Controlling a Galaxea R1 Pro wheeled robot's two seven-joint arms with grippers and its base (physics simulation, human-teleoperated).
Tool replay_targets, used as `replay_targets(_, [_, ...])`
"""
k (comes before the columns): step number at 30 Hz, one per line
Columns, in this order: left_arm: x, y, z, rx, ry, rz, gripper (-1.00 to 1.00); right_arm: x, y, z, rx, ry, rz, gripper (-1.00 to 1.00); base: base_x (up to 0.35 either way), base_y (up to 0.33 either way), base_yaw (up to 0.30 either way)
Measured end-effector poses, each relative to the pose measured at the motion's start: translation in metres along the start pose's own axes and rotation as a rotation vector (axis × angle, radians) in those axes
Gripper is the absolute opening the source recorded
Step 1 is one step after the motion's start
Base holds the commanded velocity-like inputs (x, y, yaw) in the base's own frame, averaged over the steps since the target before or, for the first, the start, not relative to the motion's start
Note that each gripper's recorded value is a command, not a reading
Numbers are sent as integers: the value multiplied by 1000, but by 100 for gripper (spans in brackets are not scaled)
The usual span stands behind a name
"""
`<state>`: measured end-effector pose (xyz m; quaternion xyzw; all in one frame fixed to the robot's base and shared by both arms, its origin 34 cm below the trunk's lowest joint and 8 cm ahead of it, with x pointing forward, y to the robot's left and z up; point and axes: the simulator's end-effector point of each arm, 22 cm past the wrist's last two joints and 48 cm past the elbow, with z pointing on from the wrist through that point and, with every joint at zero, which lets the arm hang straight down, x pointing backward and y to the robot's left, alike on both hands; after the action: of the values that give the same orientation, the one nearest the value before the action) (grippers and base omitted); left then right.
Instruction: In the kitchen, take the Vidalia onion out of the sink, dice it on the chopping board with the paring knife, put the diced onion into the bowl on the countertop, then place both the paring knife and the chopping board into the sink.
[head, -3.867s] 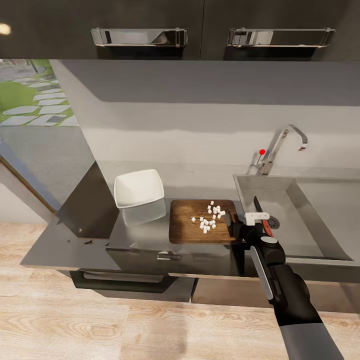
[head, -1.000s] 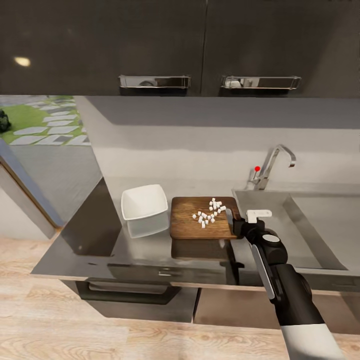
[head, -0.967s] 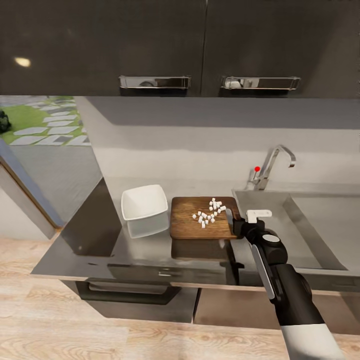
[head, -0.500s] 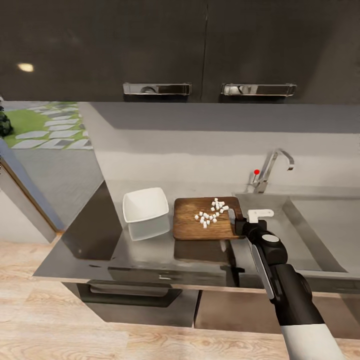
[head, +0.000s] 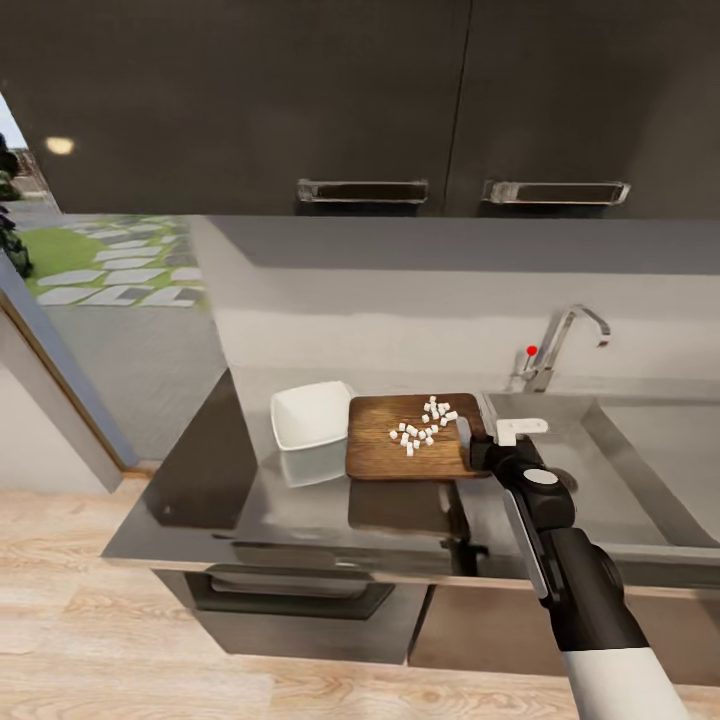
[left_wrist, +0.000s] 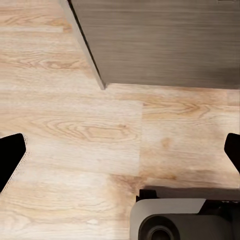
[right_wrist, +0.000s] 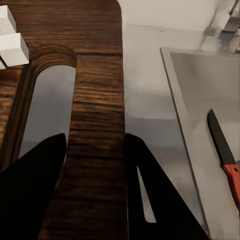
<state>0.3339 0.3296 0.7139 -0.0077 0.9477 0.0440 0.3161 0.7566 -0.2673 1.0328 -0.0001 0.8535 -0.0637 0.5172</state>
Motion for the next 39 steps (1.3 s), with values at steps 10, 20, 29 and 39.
replay_targets(10, [-6, 0, 0, 0, -16, -1, 100, -9, -1, -5, 0, -16, 2, -100, 18, 242, 0])
replay_targets(20, [-11, 0, -1, -1, -32, -3, 100, -16, -3, -11, 3, -23, 2, -100, 251, 143, 0])
replay_targets(29, [-16, 0, -1, 0, -46, -4, 100, -23, -4, -16, 4, -35, 4, -100, 251, 101, 0])
replay_targets(39, [-22, 0, -1, 0, -62, -5, 100, -31, -4, -21, 5, -51, 5, -100, 21, 6, 0])
